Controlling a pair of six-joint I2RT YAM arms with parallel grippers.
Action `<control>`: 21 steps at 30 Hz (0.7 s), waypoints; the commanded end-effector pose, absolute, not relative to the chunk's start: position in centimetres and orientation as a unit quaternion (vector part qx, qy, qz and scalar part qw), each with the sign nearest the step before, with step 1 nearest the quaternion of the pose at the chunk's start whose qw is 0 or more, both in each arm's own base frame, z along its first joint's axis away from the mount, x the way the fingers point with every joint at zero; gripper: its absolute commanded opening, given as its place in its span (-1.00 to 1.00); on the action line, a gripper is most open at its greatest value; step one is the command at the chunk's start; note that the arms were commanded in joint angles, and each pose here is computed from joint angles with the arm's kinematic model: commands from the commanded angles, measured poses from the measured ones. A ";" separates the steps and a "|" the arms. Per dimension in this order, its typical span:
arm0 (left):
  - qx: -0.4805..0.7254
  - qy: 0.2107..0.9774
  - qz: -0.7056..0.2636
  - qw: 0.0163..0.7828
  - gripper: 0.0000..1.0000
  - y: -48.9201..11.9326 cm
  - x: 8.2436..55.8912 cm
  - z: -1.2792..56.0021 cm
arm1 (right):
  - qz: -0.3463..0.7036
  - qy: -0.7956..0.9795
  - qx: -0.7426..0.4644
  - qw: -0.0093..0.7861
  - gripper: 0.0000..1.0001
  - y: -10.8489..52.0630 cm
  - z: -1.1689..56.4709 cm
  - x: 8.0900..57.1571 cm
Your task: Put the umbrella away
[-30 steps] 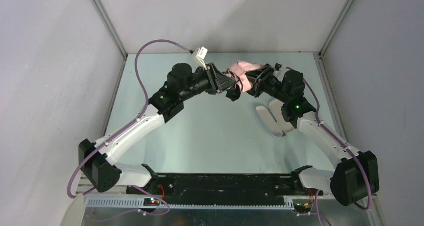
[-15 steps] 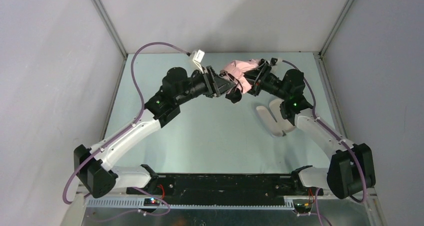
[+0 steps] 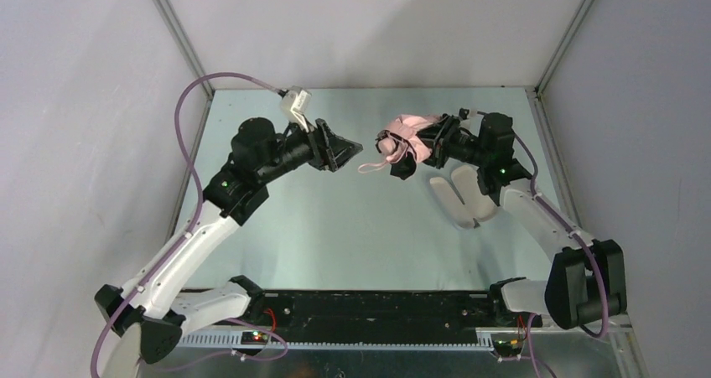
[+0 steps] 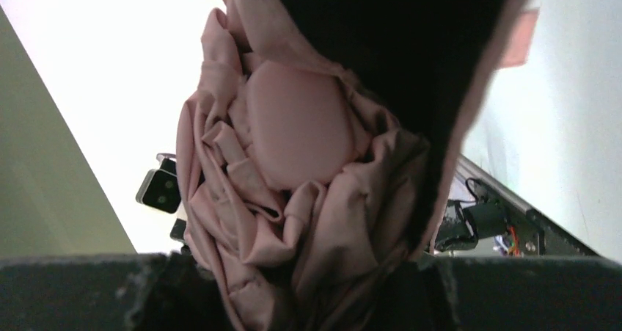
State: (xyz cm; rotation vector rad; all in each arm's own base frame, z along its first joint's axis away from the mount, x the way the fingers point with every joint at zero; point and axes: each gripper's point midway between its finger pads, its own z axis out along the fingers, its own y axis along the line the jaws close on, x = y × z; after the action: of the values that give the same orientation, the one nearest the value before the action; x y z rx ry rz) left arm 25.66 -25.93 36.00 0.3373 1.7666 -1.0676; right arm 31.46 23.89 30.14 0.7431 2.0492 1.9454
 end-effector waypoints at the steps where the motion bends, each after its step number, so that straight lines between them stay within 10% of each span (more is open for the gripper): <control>1: 0.164 0.732 -0.374 0.546 0.33 -24.8 27.8 34.2 | 0.674 0.699 0.223 0.089 -1.00 23.9 33.8 28.4; 9: 0.149 0.714 -0.455 0.511 0.54 -27.5 27.7 36.7 | 0.674 0.704 0.174 0.139 -1.00 23.9 35.5 27.8; 12: 0.101 0.714 -0.517 0.461 0.97 -29.1 27.7 37.7 | 0.684 0.694 0.128 0.187 -1.00 24.0 36.5 28.0; 21: 0.122 0.685 -0.496 0.519 0.99 -28.2 28.1 38.2 | 0.700 0.688 0.087 0.168 -1.00 23.9 36.7 27.7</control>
State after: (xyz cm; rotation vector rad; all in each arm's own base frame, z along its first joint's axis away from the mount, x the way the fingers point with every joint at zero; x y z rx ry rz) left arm 28.60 -29.42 35.39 0.1877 1.8020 -1.2659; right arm 28.50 23.99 32.49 0.4642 2.0612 1.9198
